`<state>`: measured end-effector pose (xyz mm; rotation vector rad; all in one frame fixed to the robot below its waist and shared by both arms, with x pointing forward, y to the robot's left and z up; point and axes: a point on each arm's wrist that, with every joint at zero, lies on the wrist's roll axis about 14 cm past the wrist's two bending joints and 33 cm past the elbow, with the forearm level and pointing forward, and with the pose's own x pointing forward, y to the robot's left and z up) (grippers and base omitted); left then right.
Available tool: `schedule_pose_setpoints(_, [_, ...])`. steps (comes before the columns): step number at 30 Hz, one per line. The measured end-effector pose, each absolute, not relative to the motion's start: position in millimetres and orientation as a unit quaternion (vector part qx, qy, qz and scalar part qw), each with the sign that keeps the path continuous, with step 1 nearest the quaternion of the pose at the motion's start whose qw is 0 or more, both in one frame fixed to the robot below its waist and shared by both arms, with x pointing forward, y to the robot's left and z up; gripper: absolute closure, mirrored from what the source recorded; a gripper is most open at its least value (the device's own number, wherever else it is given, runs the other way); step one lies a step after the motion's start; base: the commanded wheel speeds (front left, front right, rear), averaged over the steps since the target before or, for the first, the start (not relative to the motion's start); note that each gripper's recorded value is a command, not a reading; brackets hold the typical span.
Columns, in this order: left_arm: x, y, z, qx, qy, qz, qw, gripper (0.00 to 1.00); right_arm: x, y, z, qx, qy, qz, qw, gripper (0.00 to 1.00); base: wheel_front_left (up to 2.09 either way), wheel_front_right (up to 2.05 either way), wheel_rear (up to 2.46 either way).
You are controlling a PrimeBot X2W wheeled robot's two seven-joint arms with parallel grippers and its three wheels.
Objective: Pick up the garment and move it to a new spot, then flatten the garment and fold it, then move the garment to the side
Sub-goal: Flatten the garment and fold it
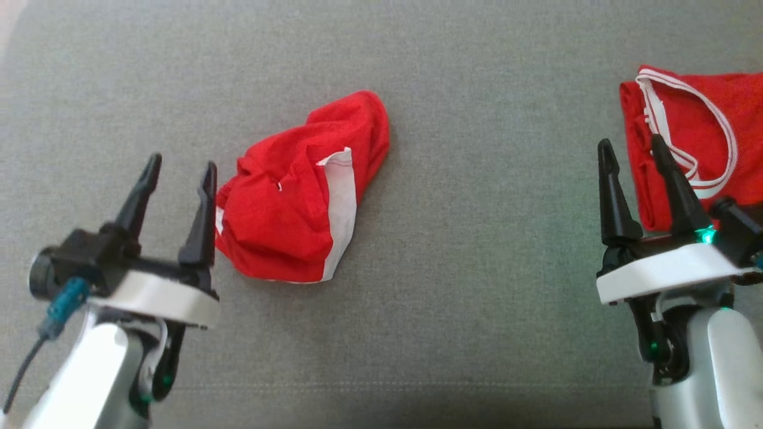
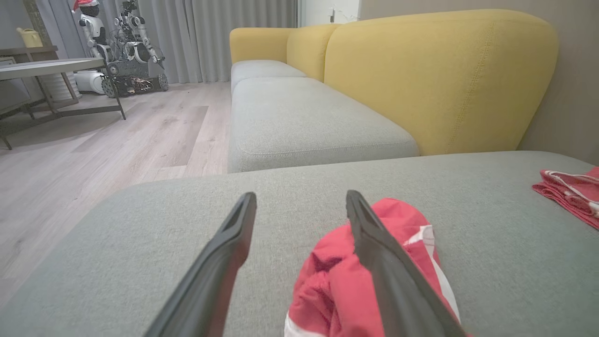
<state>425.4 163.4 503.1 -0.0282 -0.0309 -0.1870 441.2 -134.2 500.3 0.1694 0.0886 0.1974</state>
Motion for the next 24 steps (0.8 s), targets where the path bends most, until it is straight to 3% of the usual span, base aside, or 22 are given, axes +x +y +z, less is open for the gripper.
schedule_pose_setpoints(18, [400,168,503,-0.016,-0.010,-0.087,0.996,0.00,429,-125,502,0.071,0.057,0.112,0.990,0.00,0.00,0.00,0.00])
schedule_pose_setpoints(24, [398,178,504,-0.021,-0.010,-0.066,0.998,0.00,436,-85,484,0.061,0.089,0.168,0.980,0.00,0.00,0.00,0.00])
